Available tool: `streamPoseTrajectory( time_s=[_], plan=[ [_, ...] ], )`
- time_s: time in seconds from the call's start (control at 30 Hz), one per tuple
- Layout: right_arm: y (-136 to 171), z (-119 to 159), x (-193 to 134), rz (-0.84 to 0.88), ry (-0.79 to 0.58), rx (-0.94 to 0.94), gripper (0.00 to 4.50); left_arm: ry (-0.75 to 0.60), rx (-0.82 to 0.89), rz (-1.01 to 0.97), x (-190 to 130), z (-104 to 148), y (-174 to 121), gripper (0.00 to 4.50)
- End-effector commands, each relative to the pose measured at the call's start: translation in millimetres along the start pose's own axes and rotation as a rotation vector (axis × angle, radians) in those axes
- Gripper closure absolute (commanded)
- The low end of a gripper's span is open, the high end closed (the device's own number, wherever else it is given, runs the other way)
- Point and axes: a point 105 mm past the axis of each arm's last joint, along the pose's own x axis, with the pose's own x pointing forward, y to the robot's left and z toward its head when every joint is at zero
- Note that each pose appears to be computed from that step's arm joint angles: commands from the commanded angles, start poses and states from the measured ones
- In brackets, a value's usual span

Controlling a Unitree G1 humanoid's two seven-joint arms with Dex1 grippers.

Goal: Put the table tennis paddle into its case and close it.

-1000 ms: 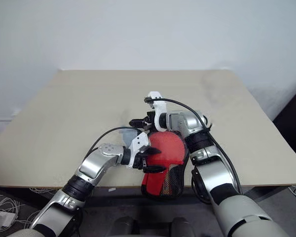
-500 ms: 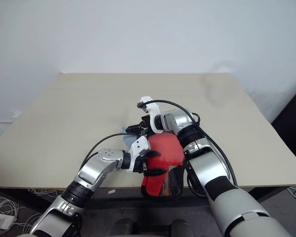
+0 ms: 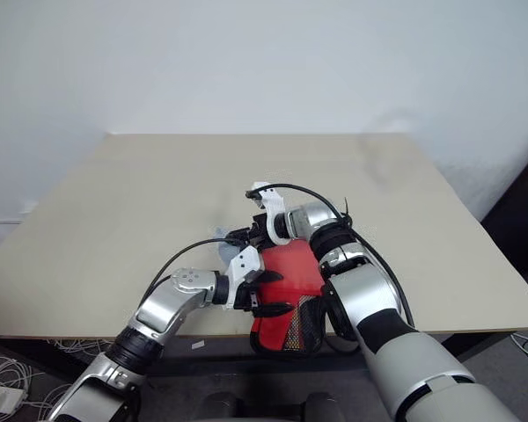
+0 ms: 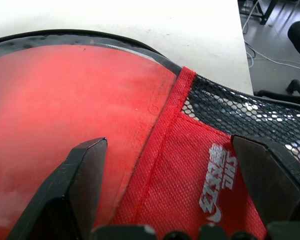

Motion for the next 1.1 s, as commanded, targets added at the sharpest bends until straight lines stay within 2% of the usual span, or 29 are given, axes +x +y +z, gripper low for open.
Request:
streamPoseTrajectory(
  time_s=[0.03, 0.17, 0.37, 0.5, 0.7, 0.8, 0.87, 1.1],
  plan=[
    [6, 17, 0, -0.009, -0.037, -0.061, 0.30, 0.111, -0.077, -0.009, 1, -34, -3, 0.31],
    [10, 5, 10, 0.006, 0.005, -0.067, 0.30, 0.106, -0.081, -0.003, 1, -34, -3, 0.31],
    [19, 6, 15, 0.046, 0.017, -0.090, 0.30, 0.106, -0.092, 0.006, 1, -35, 0, 0.31],
    [15, 14, 14, 0.009, -0.034, -0.113, 1.17, 0.114, -0.097, 0.018, 1, -36, 2, 0.27],
    [11, 41, 8, -0.044, -0.209, -0.091, 3.20, 0.128, -0.114, 0.020, 0, -38, 4, 0.27],
    [1, 48, 5, -0.129, -0.276, -0.039, 3.93, 0.141, -0.119, 0.020, 0, -39, 4, 0.27],
    [-9, 49, 3, -0.189, -0.313, -0.003, 4.15, 0.144, -0.123, 0.020, 1, -40, 4, 0.27],
    [-25, 53, 0, -0.330, -0.406, 0.007, 4.17, 0.148, -0.130, 0.030, -1, -41, 6, 0.27]
  ],
)
